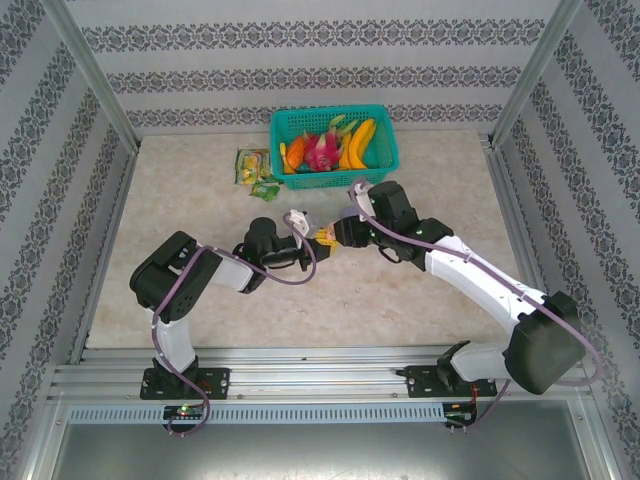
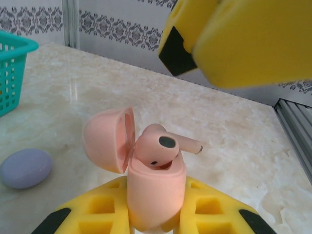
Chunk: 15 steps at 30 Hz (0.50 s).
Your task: Insert wireless bluetooth earbuds into charging case
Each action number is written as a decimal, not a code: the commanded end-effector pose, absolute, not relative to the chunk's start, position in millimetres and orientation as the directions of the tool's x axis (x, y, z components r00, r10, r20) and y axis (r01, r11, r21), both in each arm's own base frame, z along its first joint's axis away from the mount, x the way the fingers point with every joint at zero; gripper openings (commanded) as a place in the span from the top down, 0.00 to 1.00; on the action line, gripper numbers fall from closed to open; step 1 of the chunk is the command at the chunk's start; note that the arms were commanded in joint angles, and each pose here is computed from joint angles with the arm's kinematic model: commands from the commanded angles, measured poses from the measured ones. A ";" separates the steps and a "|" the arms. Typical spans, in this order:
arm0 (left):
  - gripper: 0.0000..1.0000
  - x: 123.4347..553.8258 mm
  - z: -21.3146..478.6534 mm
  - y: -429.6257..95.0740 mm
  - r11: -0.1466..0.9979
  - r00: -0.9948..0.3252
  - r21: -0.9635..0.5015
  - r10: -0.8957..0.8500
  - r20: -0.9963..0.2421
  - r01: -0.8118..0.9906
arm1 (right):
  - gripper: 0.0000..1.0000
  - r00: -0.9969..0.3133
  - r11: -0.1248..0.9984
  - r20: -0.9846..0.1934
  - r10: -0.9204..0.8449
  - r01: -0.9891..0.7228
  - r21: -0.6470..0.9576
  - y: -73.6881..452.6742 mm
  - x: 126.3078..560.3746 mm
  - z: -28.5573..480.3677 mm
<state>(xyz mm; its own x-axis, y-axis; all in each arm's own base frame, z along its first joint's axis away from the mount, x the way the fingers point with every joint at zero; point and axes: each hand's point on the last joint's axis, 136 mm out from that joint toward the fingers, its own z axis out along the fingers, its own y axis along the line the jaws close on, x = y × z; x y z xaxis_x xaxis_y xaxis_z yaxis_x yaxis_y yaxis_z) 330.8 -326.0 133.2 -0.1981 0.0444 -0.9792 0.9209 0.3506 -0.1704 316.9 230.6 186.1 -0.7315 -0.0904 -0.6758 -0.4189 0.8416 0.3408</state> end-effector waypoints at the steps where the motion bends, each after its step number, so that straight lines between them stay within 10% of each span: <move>1: 1.00 320.7 109.7 -324.0 0.365 -0.260 -0.208 0.098 -0.961 0.907 | 0.52 -0.778 0.844 -0.628 0.024 -0.322 0.430 225.0 321.0 168.2; 15: 1.00 302.9 53.2 -304.8 0.469 -0.438 -0.279 0.276 -0.856 0.838 | 0.54 -0.865 0.815 -0.460 0.201 -0.113 0.569 227.7 316.8 93.7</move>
